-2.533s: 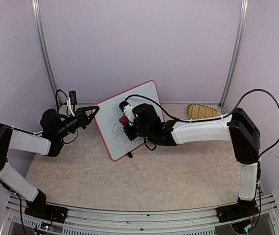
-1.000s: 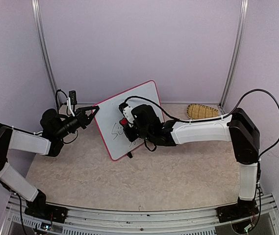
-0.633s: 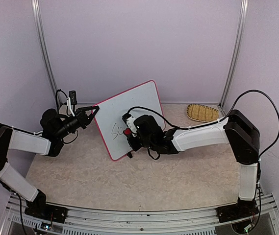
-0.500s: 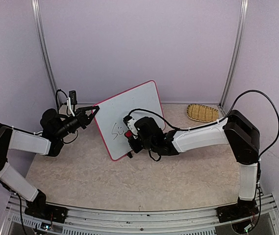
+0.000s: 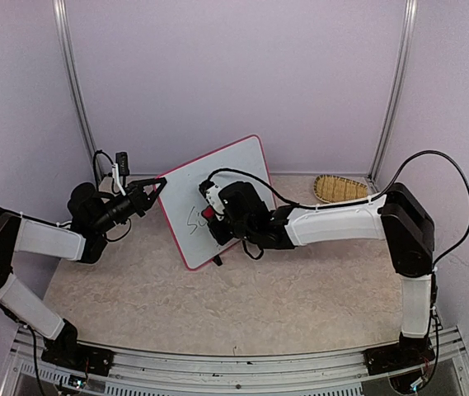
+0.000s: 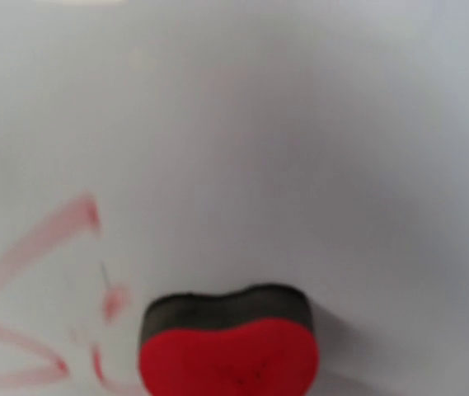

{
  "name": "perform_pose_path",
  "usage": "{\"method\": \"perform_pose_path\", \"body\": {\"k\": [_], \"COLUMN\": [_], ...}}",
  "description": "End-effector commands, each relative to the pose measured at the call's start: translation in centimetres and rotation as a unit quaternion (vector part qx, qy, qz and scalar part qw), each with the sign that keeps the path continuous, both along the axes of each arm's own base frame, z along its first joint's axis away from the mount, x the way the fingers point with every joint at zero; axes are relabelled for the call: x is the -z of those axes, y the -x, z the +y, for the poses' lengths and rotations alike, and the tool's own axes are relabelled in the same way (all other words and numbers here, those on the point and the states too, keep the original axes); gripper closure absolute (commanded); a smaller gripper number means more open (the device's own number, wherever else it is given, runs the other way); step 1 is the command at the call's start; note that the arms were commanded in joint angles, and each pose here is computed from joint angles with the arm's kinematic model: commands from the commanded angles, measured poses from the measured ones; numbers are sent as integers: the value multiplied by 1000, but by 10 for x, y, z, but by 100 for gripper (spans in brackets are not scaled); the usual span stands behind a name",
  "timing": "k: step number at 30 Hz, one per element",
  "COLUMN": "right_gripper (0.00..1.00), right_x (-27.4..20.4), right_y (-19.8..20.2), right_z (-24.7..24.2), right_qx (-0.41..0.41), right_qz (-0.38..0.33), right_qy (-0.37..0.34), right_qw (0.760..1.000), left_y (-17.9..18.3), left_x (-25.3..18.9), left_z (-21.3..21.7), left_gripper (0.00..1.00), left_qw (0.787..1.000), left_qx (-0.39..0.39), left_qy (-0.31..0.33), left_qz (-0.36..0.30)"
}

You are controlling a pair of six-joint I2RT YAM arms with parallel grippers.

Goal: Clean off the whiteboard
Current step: Erase the whiteboard at the center of the board.

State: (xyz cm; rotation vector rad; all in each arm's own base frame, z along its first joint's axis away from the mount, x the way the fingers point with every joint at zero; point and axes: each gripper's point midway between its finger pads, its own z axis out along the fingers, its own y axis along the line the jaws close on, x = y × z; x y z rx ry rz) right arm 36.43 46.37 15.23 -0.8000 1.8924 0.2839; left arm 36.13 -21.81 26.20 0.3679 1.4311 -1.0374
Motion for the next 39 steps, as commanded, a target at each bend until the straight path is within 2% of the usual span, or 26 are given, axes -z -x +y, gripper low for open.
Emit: {"method": "perform_pose_path", "body": {"k": [1,9,22,32,39], "right_gripper": [83,82,83,83,83], "right_x": [-41,-64,12,38,37], "right_y": [-10,-11,5,17,19], "right_z": [21,20,5,-7,-2], "right_qx": [-11,-9,-6,-2,-7], "right_qz": [-42,-60,2,28,27], "right_qy": [-36,-49,-12,-6,-6], "right_qw": [998,997,1000,1000,1000], "left_y": [20,20,20,20,21], "left_x": [25,25,25,25,24], "left_z": [-24,-24,-24,-24,-24], "left_gripper": [100,100,100,100,100], "left_qw": [996,996,996,996,997], "left_qx": [73,72,72,73,71], "left_qy": [-41,-40,-41,-40,-40], "left_qz": [17,16,17,17,15]}}
